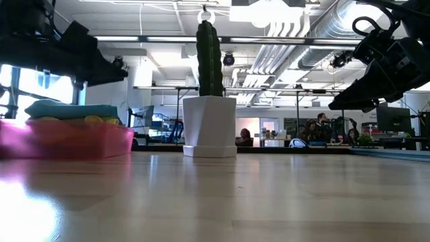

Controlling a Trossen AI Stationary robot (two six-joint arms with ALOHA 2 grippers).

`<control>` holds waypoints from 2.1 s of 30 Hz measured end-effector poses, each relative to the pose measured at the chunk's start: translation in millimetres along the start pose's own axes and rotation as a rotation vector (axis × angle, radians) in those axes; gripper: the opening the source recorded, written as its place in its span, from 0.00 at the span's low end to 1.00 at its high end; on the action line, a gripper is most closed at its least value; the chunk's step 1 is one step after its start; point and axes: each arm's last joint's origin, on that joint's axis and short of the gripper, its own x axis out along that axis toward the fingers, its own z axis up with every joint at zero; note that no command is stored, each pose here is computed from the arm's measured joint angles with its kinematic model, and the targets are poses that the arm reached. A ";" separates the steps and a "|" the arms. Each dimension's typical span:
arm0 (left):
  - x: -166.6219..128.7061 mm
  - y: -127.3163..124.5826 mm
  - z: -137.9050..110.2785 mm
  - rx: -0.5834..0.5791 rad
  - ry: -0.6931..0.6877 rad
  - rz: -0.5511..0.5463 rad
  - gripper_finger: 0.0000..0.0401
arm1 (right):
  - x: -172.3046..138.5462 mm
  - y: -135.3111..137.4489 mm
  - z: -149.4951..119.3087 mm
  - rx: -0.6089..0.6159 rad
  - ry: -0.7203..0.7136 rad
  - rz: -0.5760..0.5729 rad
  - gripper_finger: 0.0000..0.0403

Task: Fold microfiber towels
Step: Return to Home Position

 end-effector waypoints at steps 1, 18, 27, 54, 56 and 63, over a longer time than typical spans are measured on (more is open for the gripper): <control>-1.0 0.8 1.8 -0.009 -0.016 0.002 0.41 | -0.1 0.0 0.1 0.000 -0.001 0.000 0.42; -11.1 17.8 20.2 -0.105 -0.201 0.095 0.41 | -28.4 -6.0 13.5 0.062 -0.172 0.055 0.42; -13.7 26.6 24.7 -0.123 -0.255 0.166 0.41 | -36.3 -9.1 19.1 0.095 -0.253 0.067 0.42; -13.6 29.3 25.0 -0.123 -0.261 0.192 0.41 | -39.6 -68.8 29.1 0.236 -0.383 -0.489 0.42; -13.6 29.3 25.0 -0.123 -0.261 0.192 0.41 | -41.0 -72.8 29.3 0.246 -0.391 -0.529 0.42; -13.6 29.2 25.0 -0.123 -0.261 0.192 0.41 | -47.7 -84.0 34.1 0.295 -0.481 -0.641 0.42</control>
